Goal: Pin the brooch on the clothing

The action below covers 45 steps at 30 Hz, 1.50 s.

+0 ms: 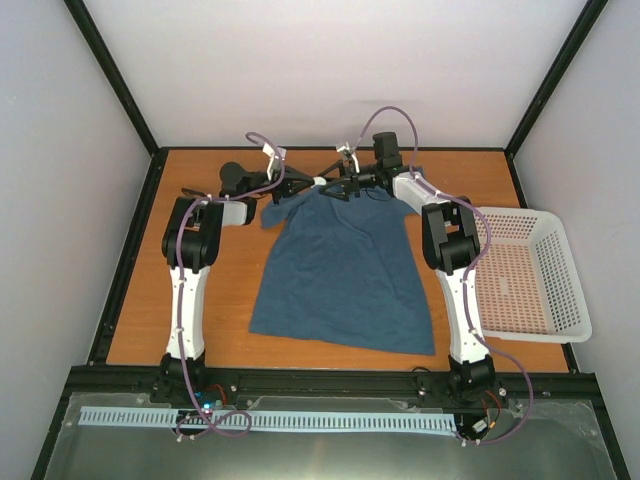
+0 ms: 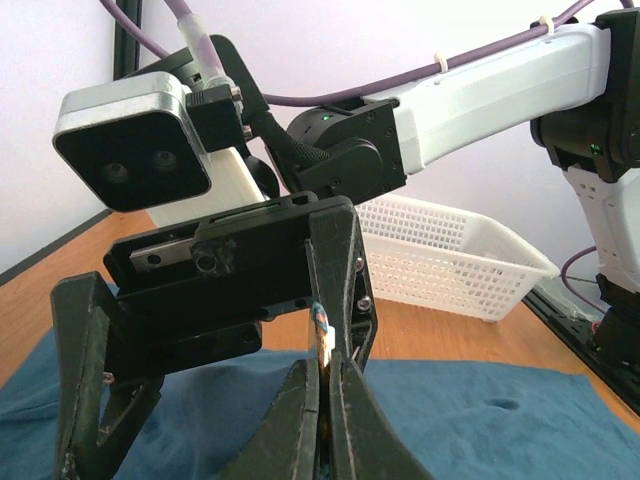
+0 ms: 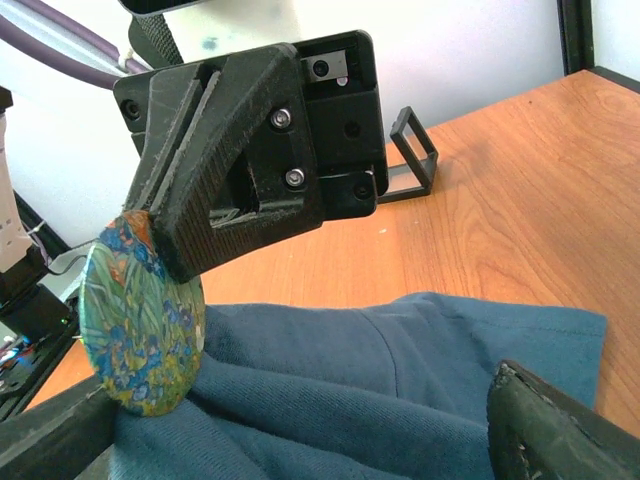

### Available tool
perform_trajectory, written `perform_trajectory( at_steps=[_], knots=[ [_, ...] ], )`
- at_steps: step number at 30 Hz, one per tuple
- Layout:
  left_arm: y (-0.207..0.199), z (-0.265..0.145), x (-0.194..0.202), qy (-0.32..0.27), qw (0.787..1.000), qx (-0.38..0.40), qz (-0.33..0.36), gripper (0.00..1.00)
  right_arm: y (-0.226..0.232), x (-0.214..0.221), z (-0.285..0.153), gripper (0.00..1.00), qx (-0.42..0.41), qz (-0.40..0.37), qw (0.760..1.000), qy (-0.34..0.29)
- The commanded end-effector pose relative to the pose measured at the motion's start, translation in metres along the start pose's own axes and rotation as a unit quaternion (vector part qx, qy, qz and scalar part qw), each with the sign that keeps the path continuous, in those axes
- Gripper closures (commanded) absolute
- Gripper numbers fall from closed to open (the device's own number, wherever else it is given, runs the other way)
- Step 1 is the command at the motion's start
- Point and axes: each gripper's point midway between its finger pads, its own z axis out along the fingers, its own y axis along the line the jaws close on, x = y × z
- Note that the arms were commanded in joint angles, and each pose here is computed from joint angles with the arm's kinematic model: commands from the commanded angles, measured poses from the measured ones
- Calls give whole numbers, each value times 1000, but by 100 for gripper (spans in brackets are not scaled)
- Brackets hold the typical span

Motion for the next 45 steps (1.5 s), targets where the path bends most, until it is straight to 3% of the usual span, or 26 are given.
perform_trajectory(
  at_steps=[1,18,45],
  knots=[
    [-7,-2,7,9,1000,20,14,99,-4,-7,0,14,2,-19,1000,-3],
    [-8,2,2,4,1000,19,24,99,-13,-2,9,12,15,2,1000,3],
    [-4,3,-2,4,1000,19,2,99,-12,-7,21,6,28,-33,999,6]
  ],
)
